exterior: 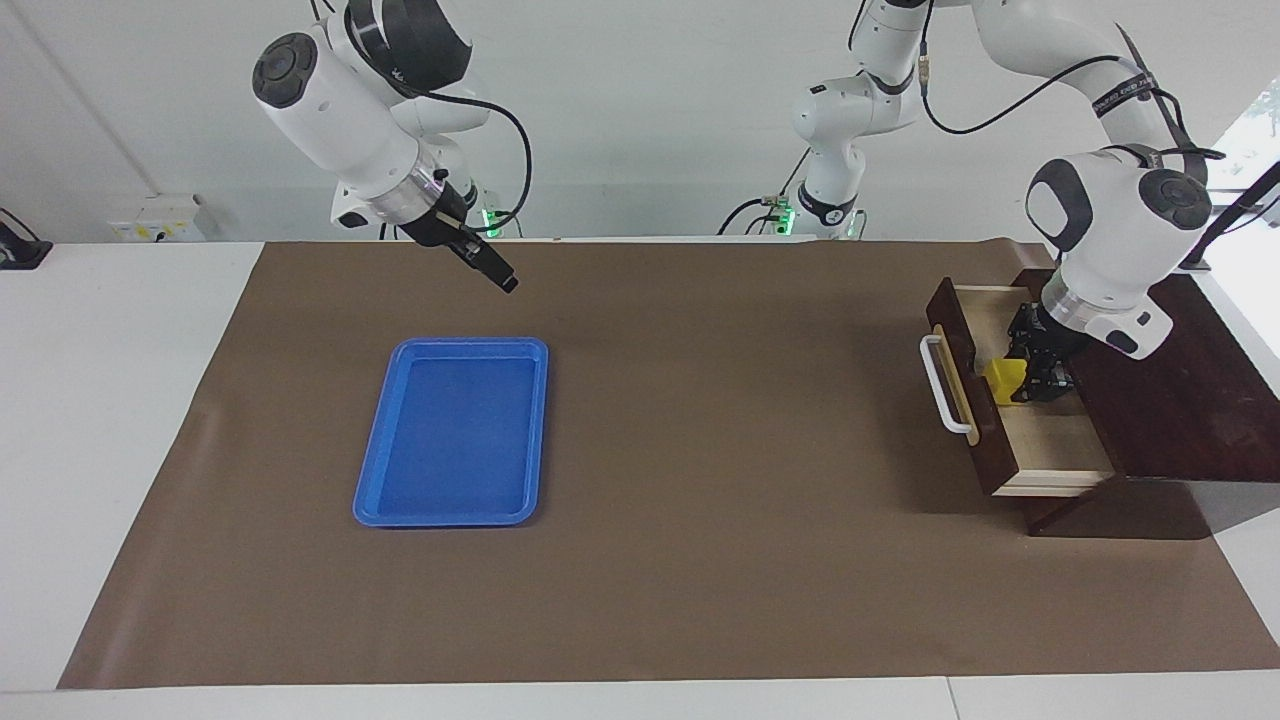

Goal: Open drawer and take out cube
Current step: 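Lift the yellow cube with the left gripper while the right gripper approaches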

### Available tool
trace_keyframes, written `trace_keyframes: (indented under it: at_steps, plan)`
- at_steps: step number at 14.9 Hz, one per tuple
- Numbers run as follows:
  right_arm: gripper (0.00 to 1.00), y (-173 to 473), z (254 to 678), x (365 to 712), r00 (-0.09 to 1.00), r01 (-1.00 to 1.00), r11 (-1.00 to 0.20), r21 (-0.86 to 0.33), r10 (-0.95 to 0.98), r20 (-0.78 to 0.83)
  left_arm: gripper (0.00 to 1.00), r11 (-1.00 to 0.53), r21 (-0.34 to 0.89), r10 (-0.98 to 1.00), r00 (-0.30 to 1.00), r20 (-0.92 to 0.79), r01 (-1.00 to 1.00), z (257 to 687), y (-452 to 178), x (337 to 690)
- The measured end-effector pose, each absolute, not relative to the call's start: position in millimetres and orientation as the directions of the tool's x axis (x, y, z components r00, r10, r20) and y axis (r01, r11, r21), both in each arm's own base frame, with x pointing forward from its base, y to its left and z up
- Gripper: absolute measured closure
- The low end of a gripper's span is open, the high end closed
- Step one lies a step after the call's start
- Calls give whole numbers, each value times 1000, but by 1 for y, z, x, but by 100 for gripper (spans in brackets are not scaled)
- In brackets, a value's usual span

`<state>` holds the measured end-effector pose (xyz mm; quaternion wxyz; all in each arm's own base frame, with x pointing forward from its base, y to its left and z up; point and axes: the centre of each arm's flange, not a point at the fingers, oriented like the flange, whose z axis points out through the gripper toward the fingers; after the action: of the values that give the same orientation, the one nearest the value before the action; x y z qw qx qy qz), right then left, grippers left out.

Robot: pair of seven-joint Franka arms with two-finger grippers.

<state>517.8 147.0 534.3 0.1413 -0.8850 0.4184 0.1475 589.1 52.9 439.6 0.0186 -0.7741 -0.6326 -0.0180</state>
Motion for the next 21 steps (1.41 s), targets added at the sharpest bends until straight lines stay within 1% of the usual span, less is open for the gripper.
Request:
trace_keyframes:
  at_steps: [3,7,9,13,15,17,19,21]
  plan:
    - [0,178,514,529,541,-832,-538,-135,-732,-416,45,-199,-5,979,199,52,980,440,53,589]
    - [0,203,497,534,517,-848,-513,-132,-747,-418,45,-191,12,981,191,39,981,447,52,592]
    - [0,203,497,534,516,-849,-511,-133,-748,-418,45,-184,27,983,183,29,983,466,52,597]
    - [0,200,498,536,513,-851,-507,-135,-750,-417,45,-188,31,982,187,15,982,531,41,607]
    - [0,200,499,536,513,-851,-507,-136,-751,-416,45,-187,15,982,187,8,982,552,16,611]
    - [0,200,499,536,513,-852,-505,-138,-751,-416,45,-176,6,984,176,24,984,562,-29,617]
    - [0,200,499,537,512,-853,-504,-139,-751,-416,45,-157,-5,987,157,44,988,559,-83,618]
    - [0,199,499,537,510,-854,-501,-140,-752,-418,45,-108,-27,993,109,53,994,552,-126,612]
